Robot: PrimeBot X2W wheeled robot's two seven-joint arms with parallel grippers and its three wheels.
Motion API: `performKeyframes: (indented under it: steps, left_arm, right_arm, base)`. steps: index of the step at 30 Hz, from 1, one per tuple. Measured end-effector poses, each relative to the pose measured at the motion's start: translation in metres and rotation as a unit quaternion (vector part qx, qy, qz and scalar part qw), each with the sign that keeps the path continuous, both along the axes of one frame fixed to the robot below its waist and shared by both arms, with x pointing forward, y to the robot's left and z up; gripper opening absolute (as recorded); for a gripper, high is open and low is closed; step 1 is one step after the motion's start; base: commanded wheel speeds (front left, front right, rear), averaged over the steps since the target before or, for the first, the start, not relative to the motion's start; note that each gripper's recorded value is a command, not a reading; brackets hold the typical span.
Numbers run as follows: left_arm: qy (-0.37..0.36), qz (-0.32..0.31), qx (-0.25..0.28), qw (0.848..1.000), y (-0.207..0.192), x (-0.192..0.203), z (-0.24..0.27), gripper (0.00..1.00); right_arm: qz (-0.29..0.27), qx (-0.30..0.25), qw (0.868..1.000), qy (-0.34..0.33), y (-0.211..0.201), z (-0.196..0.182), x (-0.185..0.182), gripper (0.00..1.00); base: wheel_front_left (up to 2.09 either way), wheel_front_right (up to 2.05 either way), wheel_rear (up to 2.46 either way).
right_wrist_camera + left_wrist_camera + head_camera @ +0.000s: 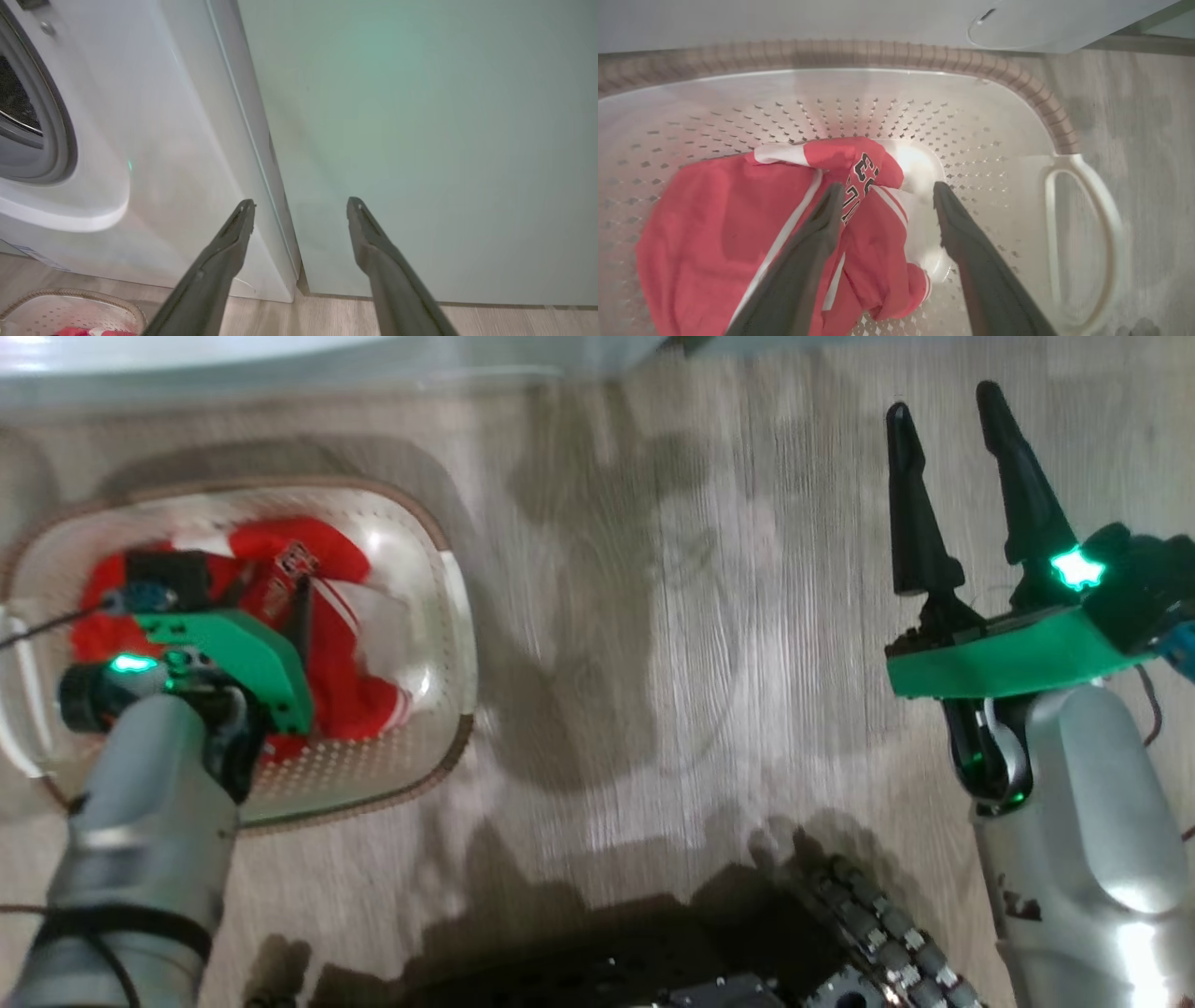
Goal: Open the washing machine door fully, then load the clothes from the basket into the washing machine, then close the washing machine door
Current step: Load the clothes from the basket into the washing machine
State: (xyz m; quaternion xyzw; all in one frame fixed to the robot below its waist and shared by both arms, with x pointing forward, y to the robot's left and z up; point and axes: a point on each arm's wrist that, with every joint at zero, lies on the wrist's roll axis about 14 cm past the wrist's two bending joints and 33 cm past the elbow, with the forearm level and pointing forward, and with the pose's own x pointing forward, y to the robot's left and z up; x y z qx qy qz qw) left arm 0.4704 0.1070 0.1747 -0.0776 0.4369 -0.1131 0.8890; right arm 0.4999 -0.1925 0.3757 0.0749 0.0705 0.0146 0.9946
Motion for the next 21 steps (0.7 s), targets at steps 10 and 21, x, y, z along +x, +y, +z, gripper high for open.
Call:
performKeyframes:
  steps: [10,21]
  left_arm:
    - [0.088,-0.019,0.036,0.995,0.014,-0.016,-0.069,1.00]
    - [0.130,-0.027,0.062,0.989,0.025,-0.023,-0.106,1.00]
  right_arm:
    - [-0.009,-0.011,0.999,0.033,-0.011,-0.039,0.004,1.00]
    - [-0.009,-0.019,0.998,0.054,-0.015,-0.064,0.004,1.00]
  base:
    - [0.00,0.00,0.00]
    - [0.00,0.00,0.00]
